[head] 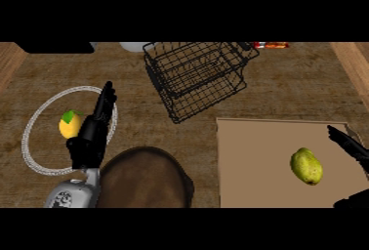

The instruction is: Pick the pear from the tray and place it in the tiered basket

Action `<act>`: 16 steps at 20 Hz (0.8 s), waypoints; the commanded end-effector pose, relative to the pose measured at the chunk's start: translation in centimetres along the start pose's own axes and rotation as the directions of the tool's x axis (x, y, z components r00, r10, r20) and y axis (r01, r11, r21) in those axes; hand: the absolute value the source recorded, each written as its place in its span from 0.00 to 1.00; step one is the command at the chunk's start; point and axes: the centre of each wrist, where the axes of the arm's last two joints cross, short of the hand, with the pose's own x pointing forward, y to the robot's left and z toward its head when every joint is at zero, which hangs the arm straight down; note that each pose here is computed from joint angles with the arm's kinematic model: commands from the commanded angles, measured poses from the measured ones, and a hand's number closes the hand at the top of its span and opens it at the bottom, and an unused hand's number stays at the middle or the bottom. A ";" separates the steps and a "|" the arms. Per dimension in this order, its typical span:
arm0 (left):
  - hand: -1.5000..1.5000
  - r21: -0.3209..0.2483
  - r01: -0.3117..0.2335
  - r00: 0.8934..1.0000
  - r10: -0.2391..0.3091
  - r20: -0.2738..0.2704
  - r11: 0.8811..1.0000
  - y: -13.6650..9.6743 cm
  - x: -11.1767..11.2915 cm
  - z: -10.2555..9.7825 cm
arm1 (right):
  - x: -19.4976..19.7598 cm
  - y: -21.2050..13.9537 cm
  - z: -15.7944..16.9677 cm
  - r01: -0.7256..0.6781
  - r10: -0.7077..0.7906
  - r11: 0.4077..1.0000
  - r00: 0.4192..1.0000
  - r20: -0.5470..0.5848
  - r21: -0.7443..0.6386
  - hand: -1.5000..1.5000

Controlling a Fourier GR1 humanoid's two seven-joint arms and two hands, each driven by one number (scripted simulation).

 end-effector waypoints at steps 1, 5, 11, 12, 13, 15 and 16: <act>0.50 0.000 0.001 1.000 -0.001 -0.001 1.000 0.0 0.0 0.1 | 0.3 0.8 -0.3 0.051 -0.052 0.998 0.998 0.030 0.038 0.00; 0.50 0.001 0.000 1.000 0.000 -0.015 1.000 0.2 -1.4 0.2 | 0.3 1.7 -0.8 0.047 -0.048 0.998 0.998 0.028 0.035 0.00; 0.50 0.004 -0.014 1.000 0.014 0.013 1.000 2.0 -1.7 0.2 | -0.4 1.8 -1.2 0.056 -0.058 0.997 0.998 0.038 0.048 0.00; 0.50 0.012 0.006 1.000 -0.006 0.008 1.000 0.1 -1.1 -0.6 | -0.4 2.6 -2.7 0.072 -0.073 0.996 0.997 0.030 0.043 0.00; 0.50 0.005 0.003 1.000 -0.003 -0.010 1.000 0.5 -1.5 -1.1 | -1.6 5.3 -1.5 0.082 -0.083 0.996 0.996 0.033 0.026 0.00; 0.50 0.008 0.014 1.000 -0.014 0.008 1.000 -0.8 -0.2 -0.4 | 0.1 5.1 -2.2 0.096 -0.098 0.994 0.994 0.050 0.044 0.00; 0.50 -0.008 -0.009 1.000 0.009 -0.008 1.000 -0.4 -1.8 -1.1 | 1.2 4.3 -1.5 0.093 -0.096 0.994 0.994 0.055 0.052 0.00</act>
